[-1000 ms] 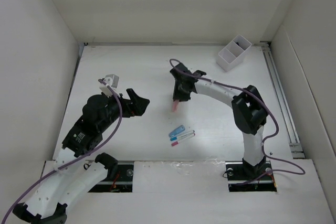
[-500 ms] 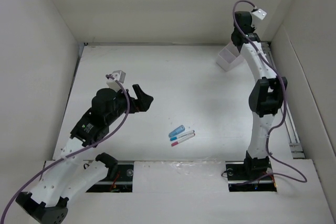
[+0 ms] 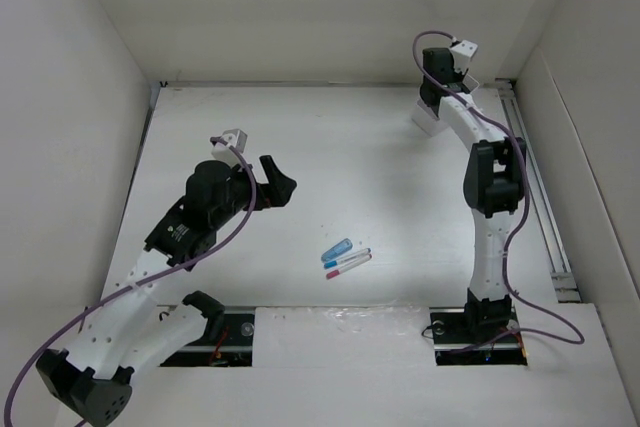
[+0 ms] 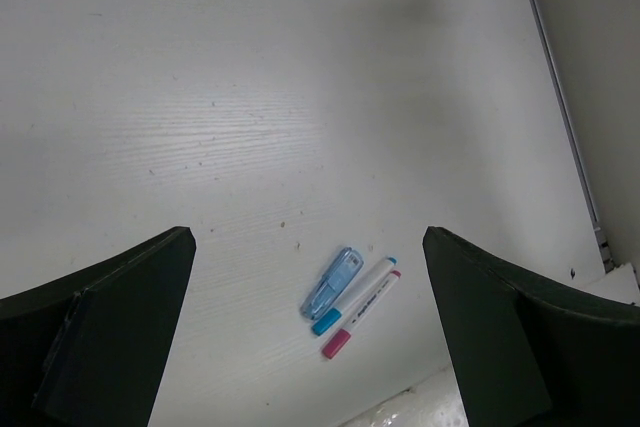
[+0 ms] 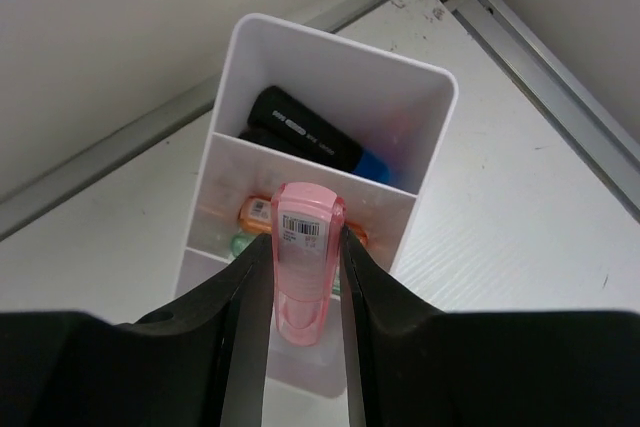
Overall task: Sort the stationery into containers
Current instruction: Place the pen in the storage box.
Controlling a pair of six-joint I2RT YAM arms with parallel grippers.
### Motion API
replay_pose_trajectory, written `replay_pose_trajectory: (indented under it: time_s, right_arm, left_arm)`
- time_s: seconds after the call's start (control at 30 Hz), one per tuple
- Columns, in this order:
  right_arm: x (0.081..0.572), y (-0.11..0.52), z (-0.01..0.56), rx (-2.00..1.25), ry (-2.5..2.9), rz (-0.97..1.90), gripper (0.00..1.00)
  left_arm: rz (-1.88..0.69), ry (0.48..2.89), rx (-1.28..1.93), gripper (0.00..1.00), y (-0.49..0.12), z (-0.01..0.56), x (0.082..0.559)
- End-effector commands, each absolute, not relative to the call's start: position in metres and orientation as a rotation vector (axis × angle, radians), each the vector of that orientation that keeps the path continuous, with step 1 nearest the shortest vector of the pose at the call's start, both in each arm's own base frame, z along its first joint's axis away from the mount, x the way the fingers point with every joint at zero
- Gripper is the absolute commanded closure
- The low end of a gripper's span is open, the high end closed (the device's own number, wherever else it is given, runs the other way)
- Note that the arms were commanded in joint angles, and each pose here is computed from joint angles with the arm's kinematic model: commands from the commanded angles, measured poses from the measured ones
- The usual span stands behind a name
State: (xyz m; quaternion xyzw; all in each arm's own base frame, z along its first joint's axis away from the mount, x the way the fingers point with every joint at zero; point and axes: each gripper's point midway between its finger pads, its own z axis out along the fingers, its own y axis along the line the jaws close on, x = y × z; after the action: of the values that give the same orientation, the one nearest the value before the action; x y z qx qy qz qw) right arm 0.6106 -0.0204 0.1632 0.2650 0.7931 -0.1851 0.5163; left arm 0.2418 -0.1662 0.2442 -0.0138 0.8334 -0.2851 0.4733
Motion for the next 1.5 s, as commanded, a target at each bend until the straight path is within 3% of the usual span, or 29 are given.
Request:
replay_pose_trajectory:
  time_s: [0.0, 0.43, 0.7, 1.47]
  right_arm:
    - [0.614, -0.024, 0.222, 0.658, 1.742, -0.448, 0.91]
    - [0.617, -0.050, 0.246, 0.703, 1.639, -0.551, 0.91]
    - [0.622, -0.050, 0.237, 0.708, 1.638, -0.561, 0.83]
    - [0.621, -0.051, 0.208, 0.686, 1.687, -0.595, 0.74]
  left_arm:
    - [-0.717, 1.954, -0.032, 0.00, -0.168, 0.268, 0.250]
    - [-0.725, 1.956, -0.026, 0.00, -0.170, 0.268, 0.249]
    - [-0.727, 1.966, -0.035, 0.00, -0.170, 0.264, 0.249]
    - [-0.720, 1.963, -0.041, 0.00, -0.162, 0.267, 0.239]
